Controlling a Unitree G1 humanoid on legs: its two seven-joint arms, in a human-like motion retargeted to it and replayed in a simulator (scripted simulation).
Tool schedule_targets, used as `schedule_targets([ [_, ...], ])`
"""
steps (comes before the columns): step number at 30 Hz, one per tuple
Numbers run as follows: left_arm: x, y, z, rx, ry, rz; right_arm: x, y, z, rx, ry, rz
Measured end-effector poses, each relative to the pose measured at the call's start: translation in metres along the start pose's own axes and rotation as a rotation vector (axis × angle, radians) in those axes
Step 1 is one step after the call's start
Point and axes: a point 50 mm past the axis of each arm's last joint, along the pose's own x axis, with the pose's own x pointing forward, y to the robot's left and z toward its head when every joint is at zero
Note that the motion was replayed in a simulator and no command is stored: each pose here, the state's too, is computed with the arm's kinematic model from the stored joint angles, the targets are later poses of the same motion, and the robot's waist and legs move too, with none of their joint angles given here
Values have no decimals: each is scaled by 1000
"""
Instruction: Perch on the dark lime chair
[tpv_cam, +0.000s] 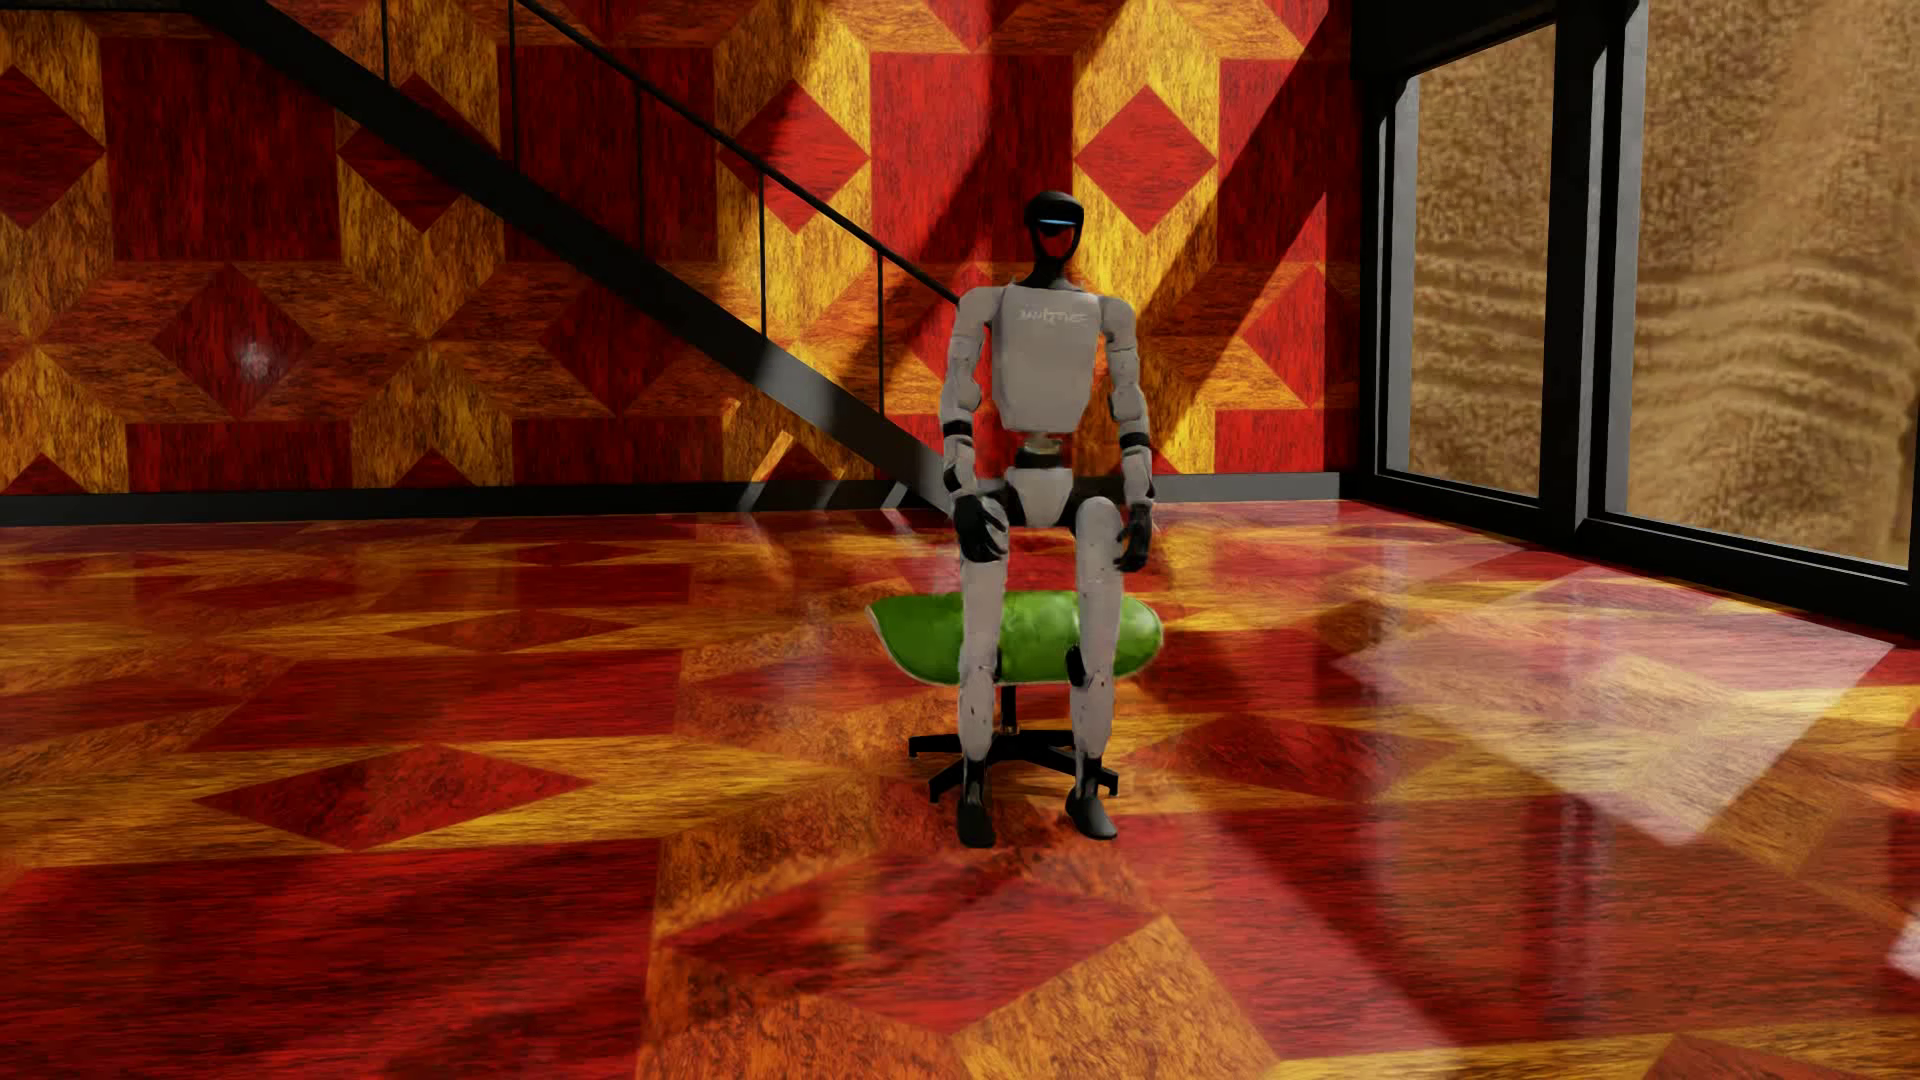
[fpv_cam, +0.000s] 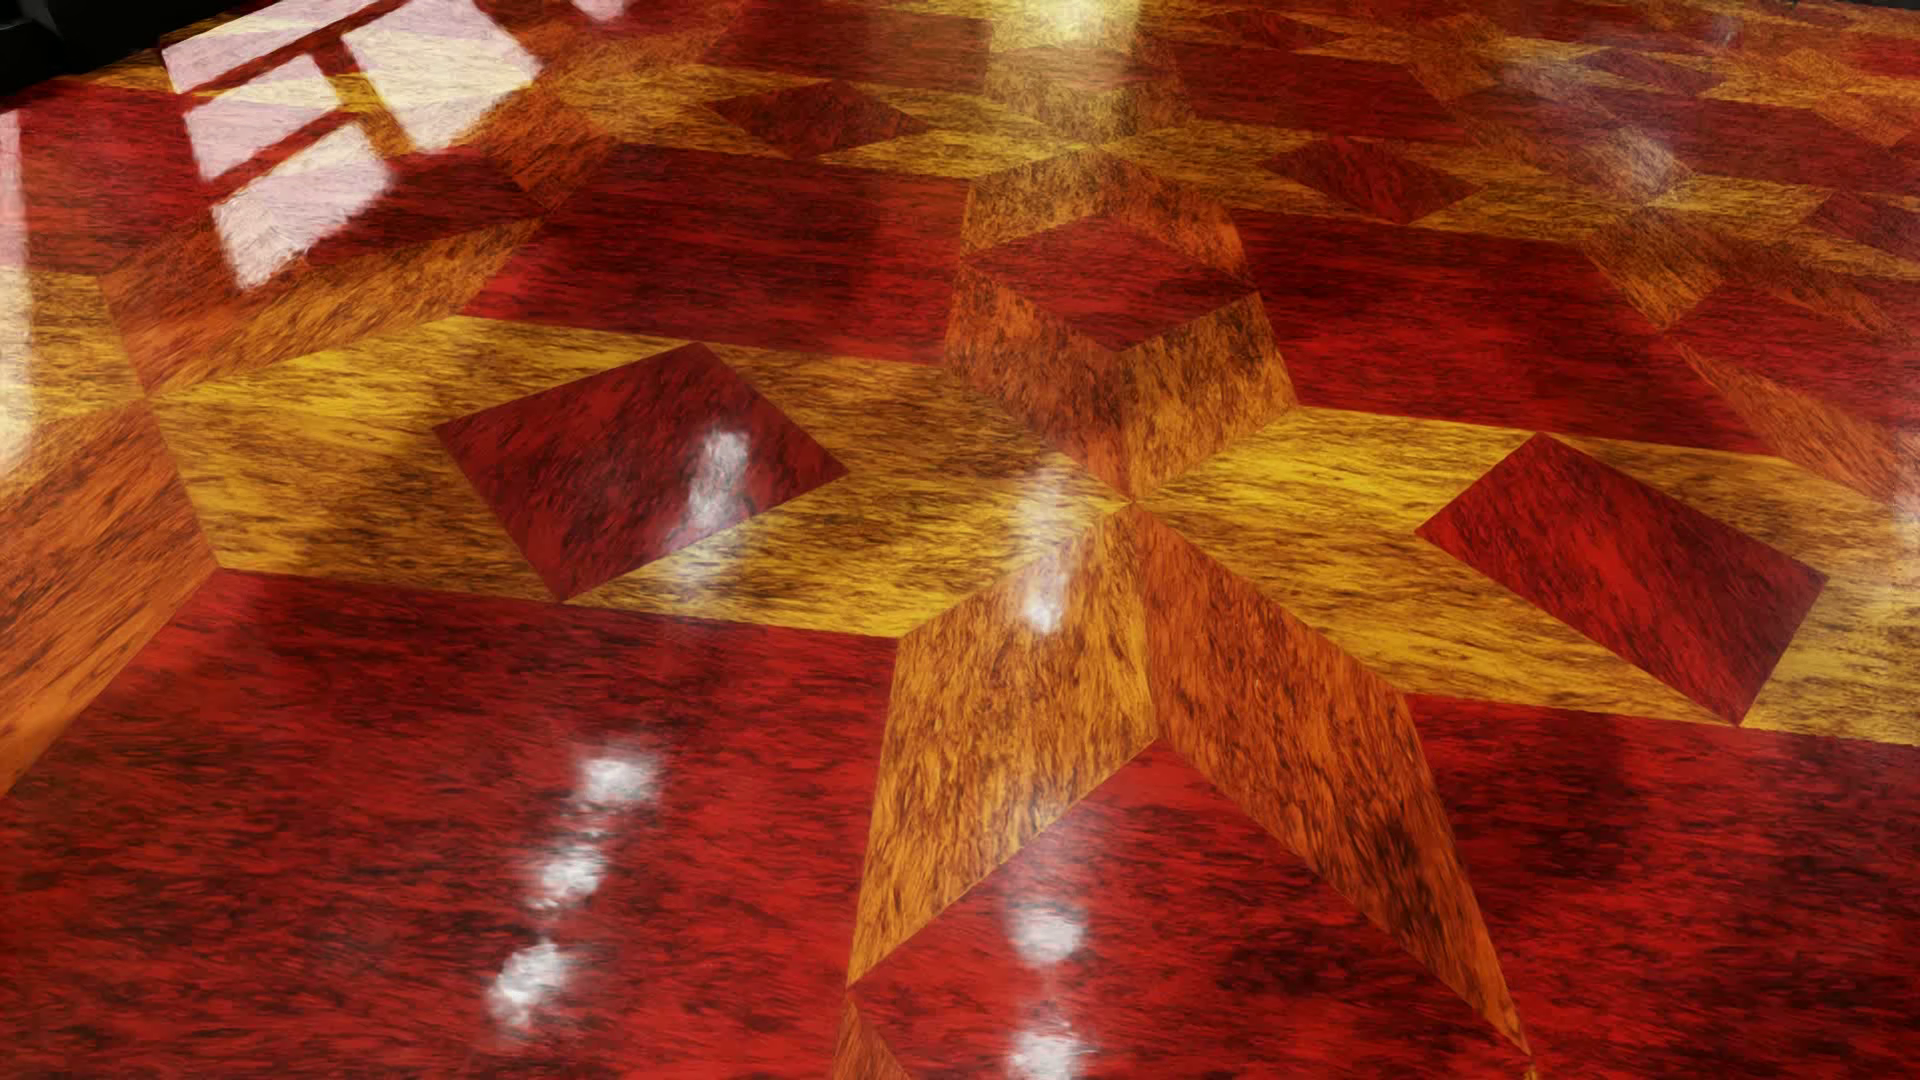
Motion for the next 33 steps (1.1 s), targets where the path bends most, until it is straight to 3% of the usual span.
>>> schedule_targets([
  [4,-11,49,-3,169,-5,55,-9,-35,11,-124,-26,-33],
  [6,-16,65,-18,178,50,96,-15,-51,4,-182,6,-76],
  [10,-24,73,-55,47,215,242,-23,-65,-34,-10,147,-296],
  [14,-23,62,-57,54,200,198,-24,-59,-43,-4,163,-265],
  [22,-4,19,-11,86,52,39,-8,-25,-18,-20,65,-114],
  [25,-1,26,10,125,-9,15,-4,-26,5,-52,13,-69],
  [33,-10,64,114,530,-274,5,-11,-54,120,-427,-250,-120],
])
